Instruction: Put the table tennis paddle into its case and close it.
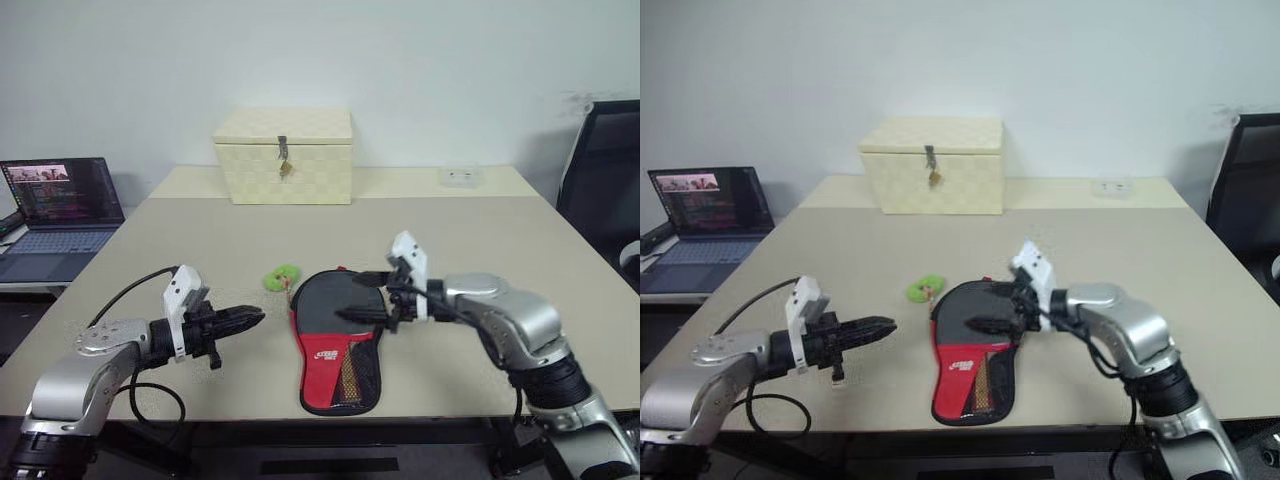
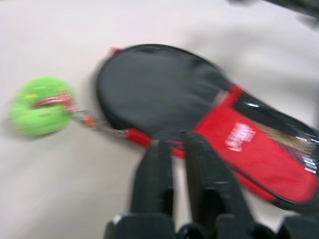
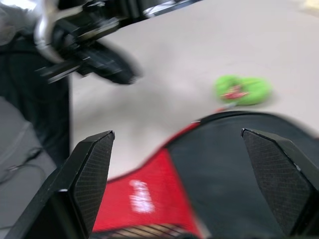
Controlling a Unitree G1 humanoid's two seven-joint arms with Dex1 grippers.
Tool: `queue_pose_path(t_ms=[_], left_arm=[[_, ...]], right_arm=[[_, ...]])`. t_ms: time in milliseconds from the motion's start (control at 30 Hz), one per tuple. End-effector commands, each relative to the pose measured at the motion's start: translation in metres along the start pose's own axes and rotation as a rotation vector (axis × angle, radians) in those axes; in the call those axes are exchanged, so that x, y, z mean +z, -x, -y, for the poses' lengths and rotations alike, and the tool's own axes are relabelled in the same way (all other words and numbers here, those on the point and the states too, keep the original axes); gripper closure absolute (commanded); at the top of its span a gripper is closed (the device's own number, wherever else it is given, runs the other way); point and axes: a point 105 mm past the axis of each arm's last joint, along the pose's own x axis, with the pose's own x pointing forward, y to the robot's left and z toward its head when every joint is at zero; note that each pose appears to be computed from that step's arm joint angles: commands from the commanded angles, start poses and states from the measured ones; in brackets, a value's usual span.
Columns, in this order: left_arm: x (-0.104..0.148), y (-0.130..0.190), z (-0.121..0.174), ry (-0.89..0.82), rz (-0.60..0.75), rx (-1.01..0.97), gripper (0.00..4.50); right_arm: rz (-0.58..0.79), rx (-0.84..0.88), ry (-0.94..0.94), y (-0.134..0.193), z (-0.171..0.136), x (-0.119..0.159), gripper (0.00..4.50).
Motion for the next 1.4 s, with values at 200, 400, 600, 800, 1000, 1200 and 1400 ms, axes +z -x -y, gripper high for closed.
queue_pose_path(t_ms=[200, 400, 600, 800, 1000, 1200, 1400], left_arm=[[0.019, -0.017, -0.044, -0.09, 0.05, 0.215, 0.61], [0.02, -0.04, -0.069, -0.076, 0.003, 0.282, 0.01], [0.015, -0.073, -0.087, 0.013, -0.068, 0.283, 0.01], [0.0, -0.095, -0.09, 0.076, -0.154, 0.268, 0.01], [-0.001, -0.104, -0.088, 0.063, -0.168, 0.265, 0.01], [-0.004, -0.104, -0.088, 0.067, -0.168, 0.26, 0.01], [-0.008, -0.105, -0.087, 0.077, -0.172, 0.262, 0.01]], right_arm=[[0.074, -0.224, -0.083, -0.034, 0.019, 0.0, 0.0], [0.037, -0.248, -0.061, -0.03, 0.025, -0.006, 0.0], [0.032, -0.25, -0.053, -0.032, 0.023, -0.007, 0.0], [0.018, -0.243, -0.046, -0.033, 0.019, -0.012, 0.0], [0.047, -0.236, -0.004, -0.037, 0.014, -0.007, 0.0], [-0.009, -0.27, 0.003, -0.059, 0.026, -0.025, 0.0], [-0.156, -0.308, 0.016, -0.065, 0.037, -0.062, 0.0]])
